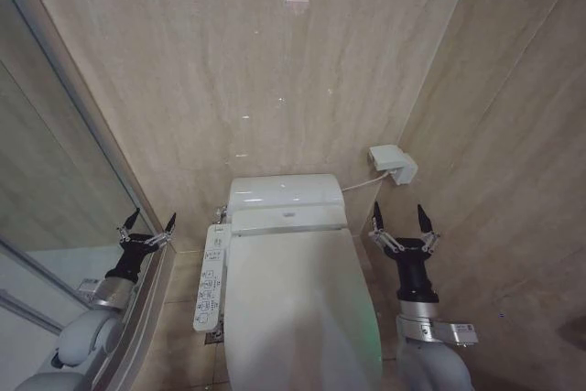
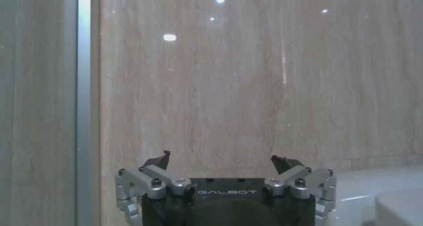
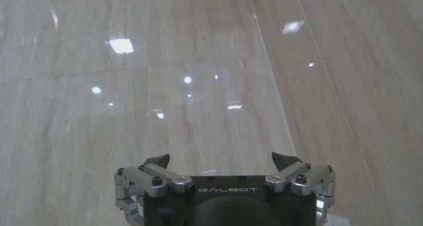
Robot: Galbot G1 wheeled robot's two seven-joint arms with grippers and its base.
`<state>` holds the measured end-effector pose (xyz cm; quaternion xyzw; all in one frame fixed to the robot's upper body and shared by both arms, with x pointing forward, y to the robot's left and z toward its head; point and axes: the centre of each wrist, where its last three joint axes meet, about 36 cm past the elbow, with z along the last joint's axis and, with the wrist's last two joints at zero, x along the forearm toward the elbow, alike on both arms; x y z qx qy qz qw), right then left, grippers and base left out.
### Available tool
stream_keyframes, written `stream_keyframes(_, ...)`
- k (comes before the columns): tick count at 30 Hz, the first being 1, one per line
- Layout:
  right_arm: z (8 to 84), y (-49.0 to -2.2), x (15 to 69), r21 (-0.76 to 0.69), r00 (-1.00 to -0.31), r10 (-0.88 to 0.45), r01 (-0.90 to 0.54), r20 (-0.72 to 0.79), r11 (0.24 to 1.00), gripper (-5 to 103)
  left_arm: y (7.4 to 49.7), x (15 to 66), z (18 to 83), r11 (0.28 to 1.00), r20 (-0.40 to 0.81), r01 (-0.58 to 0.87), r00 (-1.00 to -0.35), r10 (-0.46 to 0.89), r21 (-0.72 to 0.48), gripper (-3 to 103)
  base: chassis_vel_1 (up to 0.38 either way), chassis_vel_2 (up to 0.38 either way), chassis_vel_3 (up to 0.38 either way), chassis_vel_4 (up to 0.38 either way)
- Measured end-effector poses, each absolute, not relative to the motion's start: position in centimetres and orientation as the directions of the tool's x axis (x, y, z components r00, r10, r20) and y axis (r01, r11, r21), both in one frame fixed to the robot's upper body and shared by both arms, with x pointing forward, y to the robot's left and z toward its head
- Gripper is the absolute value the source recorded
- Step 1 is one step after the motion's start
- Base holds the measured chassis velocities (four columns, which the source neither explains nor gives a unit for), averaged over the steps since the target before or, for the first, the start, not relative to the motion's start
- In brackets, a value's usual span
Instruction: Open the toilet lid, clean the toilet bowl with a toilet brush, close the toilet lid, and flush.
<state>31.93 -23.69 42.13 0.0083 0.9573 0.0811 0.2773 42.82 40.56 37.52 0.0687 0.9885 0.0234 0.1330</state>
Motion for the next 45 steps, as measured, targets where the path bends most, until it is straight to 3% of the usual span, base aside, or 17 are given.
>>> stream_keyframes(18, 41.0, -23.8, 32.8, 0.167, -0.852, 0.075, -0.015, -0.518, 0.986, 100, 40.2, 55.0, 35.4, 0.942, -0.268, 0.322, -0.903, 0.336, 0.097, 97, 0.000, 0.000, 0.000, 0.000)
stream_keyframes(19, 40.9, -23.9, 32.9, 0.167, -0.851, 0.075, -0.015, -0.519, 0.986, 100, 40.0, 55.8, 35.1, 0.936, -0.269, 0.338, -0.897, 0.352, 0.099, 82, 0.000, 0.000, 0.000, 0.000)
stream_keyframes(26, 40.9, -24.4, 33.2, 0.165, -0.848, 0.073, -0.017, -0.525, 0.986, 100, 39.9, 57.6, 34.2, 0.903, -0.257, 0.404, -0.866, 0.430, 0.148, 82, 0.000, 0.000, 0.000, 0.000)
stream_keyframes(27, 40.8, -24.4, 33.2, 0.164, -0.848, 0.072, -0.018, -0.526, 0.986, 100, 40.2, 57.6, 34.1, 0.895, -0.250, 0.413, -0.861, 0.443, 0.166, 55, 0.000, 0.000, 0.000, 0.000)
stream_keyframes(35, 40.5, -24.5, 33.7, 0.164, -0.845, 0.067, -0.025, -0.531, 0.986, 100, 42.7, 57.4, 34.3, 0.857, -0.210, 0.444, -0.841, 0.499, 0.260, 55, 0.000, 0.000, 0.000, 0.000)
stream_keyframes(36, 40.4, -24.3, 33.8, 0.168, -0.845, 0.066, -0.028, -0.531, 0.985, 100, 43.2, 57.2, 34.3, 0.852, -0.201, 0.450, -0.839, 0.506, 0.268, 28, 0.000, 0.000, 0.000, 0.000)
stream_keyframes(42, 40.2, -23.9, 33.9, 0.175, -0.846, 0.064, -0.035, -0.529, 0.984, 100, 44.6, 57.0, 33.4, 0.836, -0.175, 0.474, -0.831, 0.529, 0.277, 28, 0.000, 0.000, 0.000, 0.000)
stream_keyframes(43, 40.1, -23.9, 33.9, 0.174, -0.848, 0.063, -0.035, -0.527, 0.984, 100, 44.8, 57.0, 33.1, 0.833, -0.169, 0.479, -0.829, 0.532, 0.276, 3, 0.000, 0.000, 0.000, 0.000)
stream_keyframes(45, 40.0, -23.9, 33.8, 0.174, -0.848, 0.063, -0.034, -0.525, 0.984, 100, 44.9, 57.0, 32.7, 0.830, -0.162, 0.486, -0.828, 0.538, 0.272, 3, 0.000, 0.000, 0.000, 0.000)
